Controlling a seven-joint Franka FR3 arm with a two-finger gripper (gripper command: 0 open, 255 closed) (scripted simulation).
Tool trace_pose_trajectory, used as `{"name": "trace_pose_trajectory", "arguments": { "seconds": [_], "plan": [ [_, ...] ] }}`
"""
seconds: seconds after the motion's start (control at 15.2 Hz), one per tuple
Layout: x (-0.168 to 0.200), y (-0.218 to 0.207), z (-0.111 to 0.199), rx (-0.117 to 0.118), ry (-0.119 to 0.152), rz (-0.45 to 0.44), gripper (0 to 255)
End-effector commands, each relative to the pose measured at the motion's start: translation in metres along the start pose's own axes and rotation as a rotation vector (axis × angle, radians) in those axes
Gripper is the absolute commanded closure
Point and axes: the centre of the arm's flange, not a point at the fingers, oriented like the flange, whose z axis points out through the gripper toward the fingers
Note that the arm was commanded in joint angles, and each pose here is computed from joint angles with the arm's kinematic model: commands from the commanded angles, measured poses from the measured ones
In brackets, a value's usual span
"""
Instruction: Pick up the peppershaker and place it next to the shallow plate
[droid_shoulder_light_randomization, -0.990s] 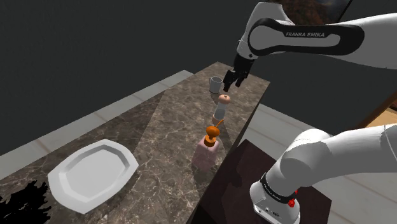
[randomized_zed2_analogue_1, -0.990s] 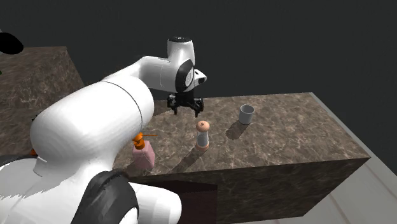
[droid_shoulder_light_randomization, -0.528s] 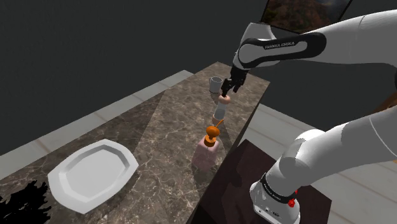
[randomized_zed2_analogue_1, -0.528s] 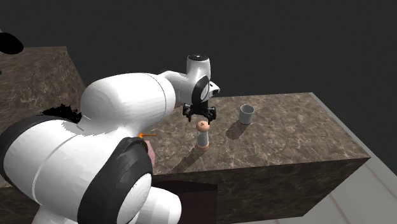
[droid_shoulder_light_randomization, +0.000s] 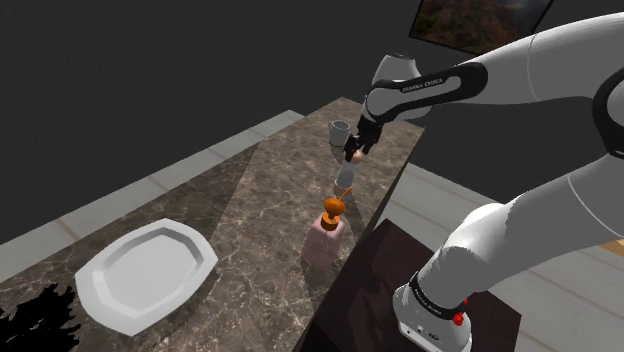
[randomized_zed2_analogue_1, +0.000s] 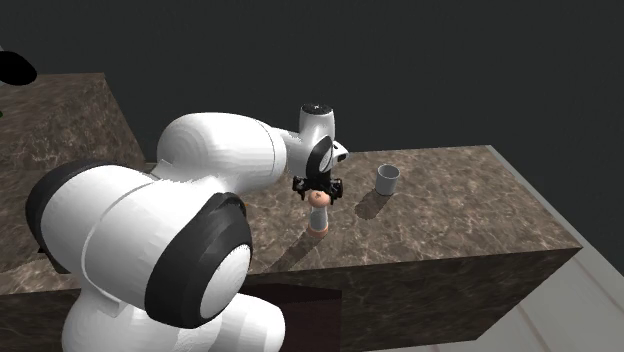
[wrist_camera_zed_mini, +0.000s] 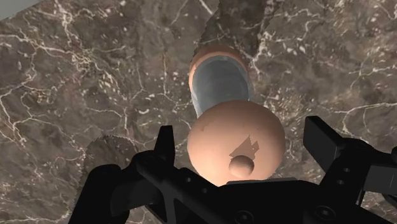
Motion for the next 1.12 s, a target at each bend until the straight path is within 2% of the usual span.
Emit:
{"name": "trace_pose_trajectory", "arguments": {
  "seconds": [0.0,0.46,0.53,1.06],
  "plan": [
    [0.0003,0.0006,0.0084,0.000,0.001,0.000,0],
    [0.0003,0.0006,0.0084,0.000,0.001,0.000,0],
    [0.0003,0.0006,0.0084,0.000,0.001,0.000,255],
    [0.0003,0.0005,0.0083,0.000,0.001,0.000,255]
  ]
}}
